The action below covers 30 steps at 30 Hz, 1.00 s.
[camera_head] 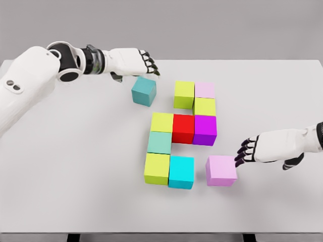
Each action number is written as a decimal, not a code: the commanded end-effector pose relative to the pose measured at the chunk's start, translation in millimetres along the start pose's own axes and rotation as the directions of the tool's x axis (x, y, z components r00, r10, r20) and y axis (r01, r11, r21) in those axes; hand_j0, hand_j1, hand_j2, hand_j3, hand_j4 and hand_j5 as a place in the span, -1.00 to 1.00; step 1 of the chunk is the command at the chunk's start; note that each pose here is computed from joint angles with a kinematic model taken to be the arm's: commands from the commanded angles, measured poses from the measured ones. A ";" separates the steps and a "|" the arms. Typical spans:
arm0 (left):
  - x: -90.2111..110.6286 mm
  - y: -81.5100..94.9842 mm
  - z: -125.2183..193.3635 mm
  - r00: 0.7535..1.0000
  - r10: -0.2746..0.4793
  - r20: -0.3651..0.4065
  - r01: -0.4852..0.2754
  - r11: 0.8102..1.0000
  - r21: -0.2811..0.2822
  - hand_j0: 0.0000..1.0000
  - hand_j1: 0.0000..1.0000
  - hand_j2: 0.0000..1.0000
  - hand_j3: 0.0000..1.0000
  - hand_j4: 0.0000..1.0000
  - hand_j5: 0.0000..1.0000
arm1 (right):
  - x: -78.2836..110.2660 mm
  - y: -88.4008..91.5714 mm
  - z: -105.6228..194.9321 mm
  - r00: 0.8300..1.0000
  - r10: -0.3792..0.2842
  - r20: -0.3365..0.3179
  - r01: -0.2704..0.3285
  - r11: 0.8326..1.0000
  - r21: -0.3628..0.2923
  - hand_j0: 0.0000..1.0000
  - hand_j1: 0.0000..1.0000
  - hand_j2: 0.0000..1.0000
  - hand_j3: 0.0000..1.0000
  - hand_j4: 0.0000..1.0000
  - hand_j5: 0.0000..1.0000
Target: Assemble the squares on the desktop into the number 2
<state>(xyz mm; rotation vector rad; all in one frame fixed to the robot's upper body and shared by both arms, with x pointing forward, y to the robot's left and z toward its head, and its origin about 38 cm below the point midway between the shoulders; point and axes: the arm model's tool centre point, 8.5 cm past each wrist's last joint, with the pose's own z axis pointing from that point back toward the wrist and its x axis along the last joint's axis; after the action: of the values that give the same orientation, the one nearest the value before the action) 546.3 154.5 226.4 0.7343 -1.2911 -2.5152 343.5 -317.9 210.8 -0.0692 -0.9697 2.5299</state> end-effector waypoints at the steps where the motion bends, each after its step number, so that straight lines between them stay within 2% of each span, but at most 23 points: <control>1: -9.4 -5.0 11.7 0.999 0.039 -0.020 -0.038 0.999 0.013 1.00 1.00 1.00 1.00 1.00 1.00 | 2.1 -4.5 -4.6 1.000 0.006 0.015 -0.006 1.000 -0.009 1.00 1.00 1.00 1.00 1.00 1.00; 5: -35.3 -7.2 41.7 0.993 0.083 -0.081 -0.080 0.996 0.039 1.00 1.00 1.00 1.00 1.00 1.00 | 3.0 -5.9 -7.3 1.000 0.008 0.023 -0.007 1.000 -0.012 1.00 1.00 1.00 1.00 1.00 1.00; 8: -41.8 -27.5 55.7 0.991 0.072 -0.110 -0.074 0.997 -0.019 1.00 1.00 1.00 1.00 1.00 1.00 | 4.2 -8.2 -9.8 0.999 0.011 0.031 -0.010 1.000 -0.018 1.00 1.00 1.00 1.00 1.00 1.00; 9: -41.7 -29.9 56.4 0.992 0.059 -0.113 -0.063 0.997 -0.032 0.91 0.91 0.91 0.91 0.91 0.91 | 3.8 -7.9 -9.7 1.000 0.011 0.029 -0.010 1.000 -0.016 1.00 1.00 1.00 1.00 1.00 1.00; 10: -43.0 -34.7 58.6 0.992 0.029 -0.122 -0.037 0.997 -0.065 0.68 0.68 0.68 0.68 0.68 0.68 | 3.2 -6.5 -7.8 1.000 0.007 0.025 -0.007 1.000 -0.015 1.00 1.00 1.00 1.00 1.00 1.00; 11: -42.4 -37.2 58.1 0.992 0.010 -0.123 -0.021 0.996 -0.087 0.54 0.54 0.54 0.54 0.54 0.54 | 2.8 -5.4 -6.4 1.000 0.005 0.021 -0.005 1.000 -0.013 1.00 1.00 1.00 1.00 1.00 1.00; 12: -39.4 -41.3 56.3 0.993 -0.004 -0.114 -0.008 0.994 -0.107 0.51 0.51 0.51 0.51 0.51 0.51 | 2.5 -3.8 -5.2 1.000 0.003 0.017 -0.003 1.000 -0.010 1.00 1.00 1.00 1.00 1.00 1.00; 16: -29.9 -57.8 52.7 0.996 -0.006 -0.089 -0.010 0.984 -0.176 0.55 0.55 0.55 0.55 0.55 0.55 | 5.0 1.0 -8.8 1.000 -0.008 0.030 0.008 1.000 -0.002 1.00 1.00 1.00 1.00 1.00 1.00; 21: -25.2 -63.7 50.1 0.997 -0.010 -0.074 -0.006 0.979 -0.205 0.56 0.56 0.56 0.56 0.56 0.56 | 6.5 -2.1 -12.8 0.999 -0.007 0.043 0.007 1.000 -0.014 1.00 1.00 1.00 1.00 1.00 1.00; 24: -19.2 -58.0 46.9 0.998 -0.025 -0.054 0.014 0.981 -0.194 0.58 0.58 0.58 0.58 0.58 0.58 | 7.4 -2.7 -14.8 0.999 -0.008 0.050 0.009 1.000 -0.017 1.00 1.00 1.00 1.00 1.00 1.00; 30: -7.4 -57.8 44.6 0.999 -0.045 -0.014 0.041 0.980 -0.195 0.59 0.59 0.59 0.59 0.59 0.59 | 9.7 -4.5 -19.6 0.997 -0.015 0.069 0.016 1.000 -0.026 1.00 1.00 1.00 1.00 1.00 1.00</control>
<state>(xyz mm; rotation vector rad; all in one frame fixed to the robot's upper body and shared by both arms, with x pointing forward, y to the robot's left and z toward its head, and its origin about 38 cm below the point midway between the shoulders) 533.0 224.6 202.8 0.7477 -1.0065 -2.6064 339.7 -301.1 199.5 0.0091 -1.0141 2.5286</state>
